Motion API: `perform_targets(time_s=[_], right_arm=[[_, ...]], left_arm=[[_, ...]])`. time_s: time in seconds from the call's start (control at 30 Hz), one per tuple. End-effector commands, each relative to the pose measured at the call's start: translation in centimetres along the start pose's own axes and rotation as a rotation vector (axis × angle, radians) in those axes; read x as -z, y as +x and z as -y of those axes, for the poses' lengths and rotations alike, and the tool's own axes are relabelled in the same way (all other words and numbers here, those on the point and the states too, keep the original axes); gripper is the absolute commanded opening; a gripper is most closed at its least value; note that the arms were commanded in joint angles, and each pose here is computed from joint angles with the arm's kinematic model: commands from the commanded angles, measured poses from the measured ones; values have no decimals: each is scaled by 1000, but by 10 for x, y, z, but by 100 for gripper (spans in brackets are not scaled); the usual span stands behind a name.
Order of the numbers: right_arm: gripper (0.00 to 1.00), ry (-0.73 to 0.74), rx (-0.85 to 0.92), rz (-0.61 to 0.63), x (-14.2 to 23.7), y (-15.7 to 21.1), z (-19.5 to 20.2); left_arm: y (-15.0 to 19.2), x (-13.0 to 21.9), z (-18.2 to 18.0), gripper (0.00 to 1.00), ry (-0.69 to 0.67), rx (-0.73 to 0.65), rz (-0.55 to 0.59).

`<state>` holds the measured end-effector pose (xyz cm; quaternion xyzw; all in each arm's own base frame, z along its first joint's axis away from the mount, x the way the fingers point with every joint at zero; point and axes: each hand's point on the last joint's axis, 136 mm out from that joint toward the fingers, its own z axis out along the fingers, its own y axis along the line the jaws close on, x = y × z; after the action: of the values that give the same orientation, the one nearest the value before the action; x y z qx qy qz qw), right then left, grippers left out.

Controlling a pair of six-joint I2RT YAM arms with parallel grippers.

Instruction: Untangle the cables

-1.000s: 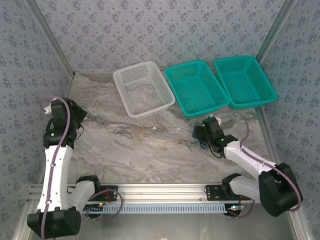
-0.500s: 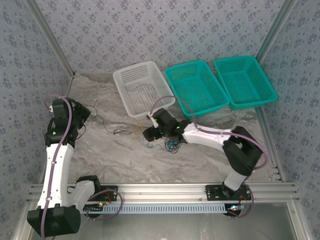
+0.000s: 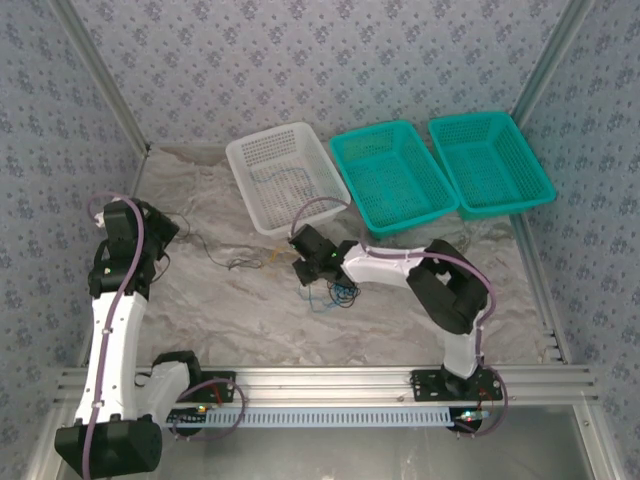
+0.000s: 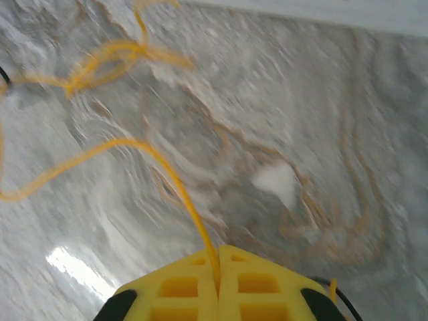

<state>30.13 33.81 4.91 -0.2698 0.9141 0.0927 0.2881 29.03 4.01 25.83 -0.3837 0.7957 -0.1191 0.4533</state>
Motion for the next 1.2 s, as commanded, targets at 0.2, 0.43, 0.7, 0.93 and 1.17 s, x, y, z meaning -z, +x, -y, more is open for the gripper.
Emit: perform_targets(time_s=[0.2, 0.43, 0.7, 0.93, 1.17], right_arm=[[0, 244, -340, -71, 37, 69, 122], [0, 373, -417, -160, 38, 103, 155], [0, 427, -477, -142, 46, 104, 166], [0, 577, -642, -121, 75, 142, 202], [0, 624, -832, -118, 99, 182, 238]], left_arm=[[-75, 62, -61, 0, -343, -8, 320], [-98, 104, -88, 0, -425, 90, 457], [-113, 118, -80, 0, -443, 56, 476], [-119, 122, -95, 0, -511, 78, 484], [-120, 115, -94, 0, -493, 99, 479]])
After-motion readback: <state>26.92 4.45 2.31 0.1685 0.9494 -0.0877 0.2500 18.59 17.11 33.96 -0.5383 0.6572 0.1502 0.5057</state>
